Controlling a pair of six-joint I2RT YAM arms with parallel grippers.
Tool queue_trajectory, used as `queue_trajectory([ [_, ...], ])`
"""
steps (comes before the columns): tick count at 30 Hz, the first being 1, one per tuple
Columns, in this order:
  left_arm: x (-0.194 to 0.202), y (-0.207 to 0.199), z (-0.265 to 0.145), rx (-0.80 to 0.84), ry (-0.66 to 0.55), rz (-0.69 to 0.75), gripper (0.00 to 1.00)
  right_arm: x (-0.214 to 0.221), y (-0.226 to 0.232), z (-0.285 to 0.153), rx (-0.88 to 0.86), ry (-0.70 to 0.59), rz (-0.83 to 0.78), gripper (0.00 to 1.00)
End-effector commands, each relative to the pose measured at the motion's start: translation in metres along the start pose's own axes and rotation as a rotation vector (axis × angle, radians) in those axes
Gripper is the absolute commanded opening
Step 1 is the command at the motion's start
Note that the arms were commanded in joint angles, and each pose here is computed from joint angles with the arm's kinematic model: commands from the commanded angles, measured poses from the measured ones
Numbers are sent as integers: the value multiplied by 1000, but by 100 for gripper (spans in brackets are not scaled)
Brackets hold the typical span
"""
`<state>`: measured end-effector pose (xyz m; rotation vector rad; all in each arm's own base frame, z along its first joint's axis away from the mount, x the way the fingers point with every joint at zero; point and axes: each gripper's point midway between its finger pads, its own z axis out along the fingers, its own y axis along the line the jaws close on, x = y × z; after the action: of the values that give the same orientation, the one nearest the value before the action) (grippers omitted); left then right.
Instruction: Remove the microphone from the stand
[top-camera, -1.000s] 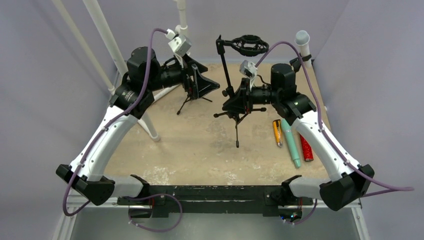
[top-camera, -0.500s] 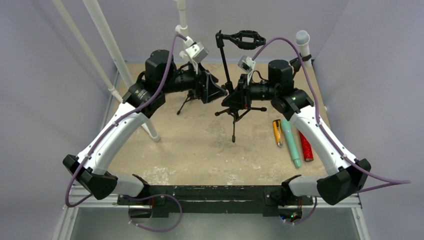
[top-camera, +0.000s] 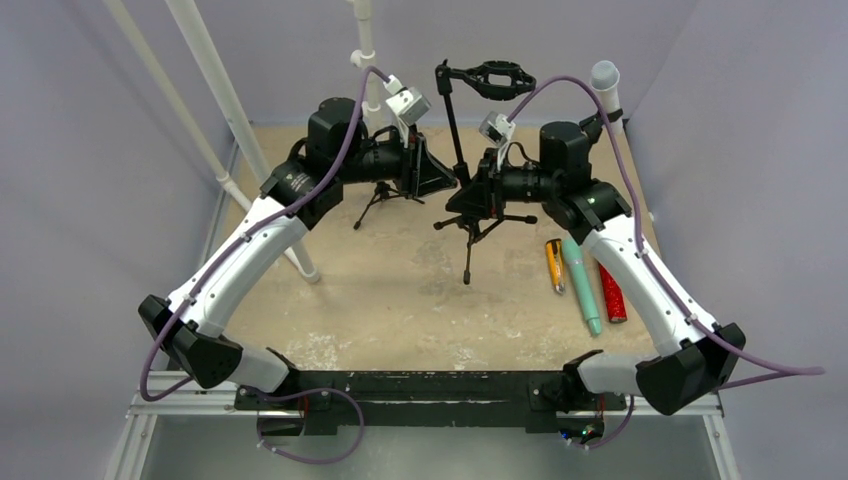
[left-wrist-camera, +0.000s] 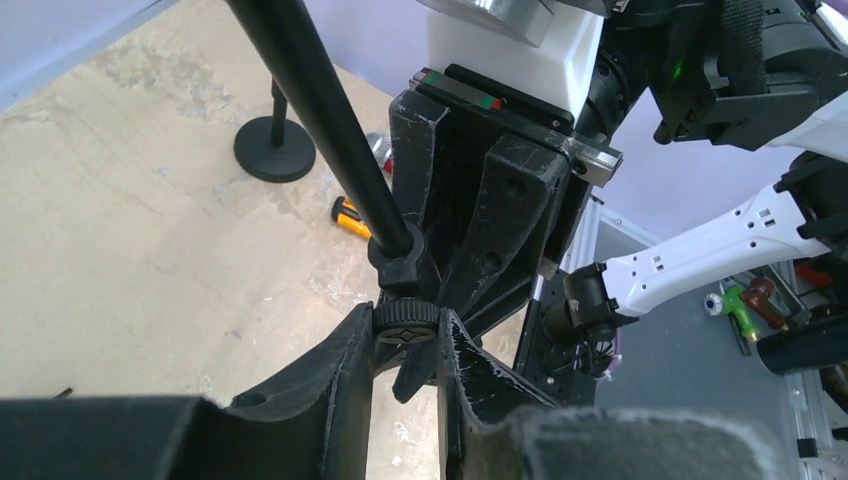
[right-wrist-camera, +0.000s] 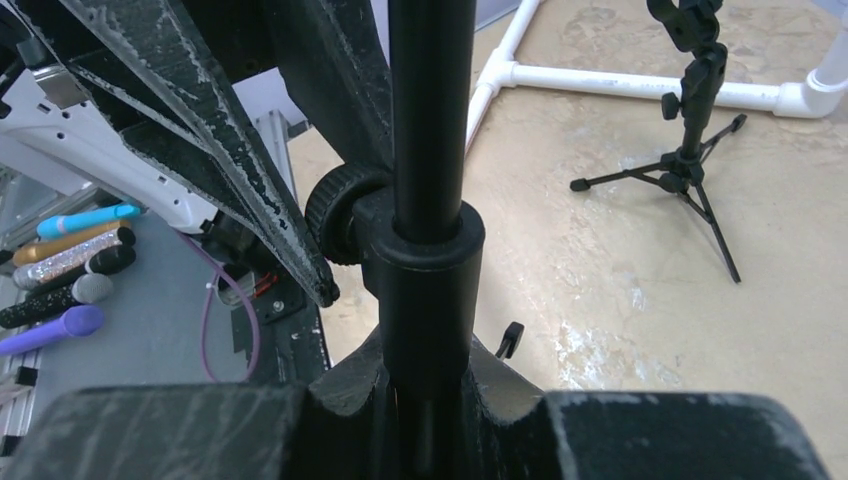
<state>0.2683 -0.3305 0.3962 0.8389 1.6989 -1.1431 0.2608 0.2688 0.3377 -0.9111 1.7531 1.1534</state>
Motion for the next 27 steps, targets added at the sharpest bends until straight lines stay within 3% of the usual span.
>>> queue_trajectory([
  [1,-15,-20,0,82,-43,-49,0,-20,11,-12,16,-62,-115,0],
  [11,-12,-54,4,354,-93,-535,0,2,-15,-19,134,-4,-276,0],
  [12,-14,-55,3,361,-100,-555,7,5,-16,-19,138,3,-283,0],
  [13,-16,-56,2,363,-106,-560,24,6,-16,-20,139,7,-288,0],
  [16,-20,-56,-4,331,-118,-491,67,9,-13,-21,124,18,-287,0],
  [18,-21,-50,-8,259,-122,-390,79,9,-10,-21,105,20,-276,0],
  [22,-8,-23,-12,73,-99,-169,86,9,-2,-20,59,7,-225,0],
  [27,-2,0,-21,-86,-71,57,84,6,6,-19,19,-19,-157,0],
])
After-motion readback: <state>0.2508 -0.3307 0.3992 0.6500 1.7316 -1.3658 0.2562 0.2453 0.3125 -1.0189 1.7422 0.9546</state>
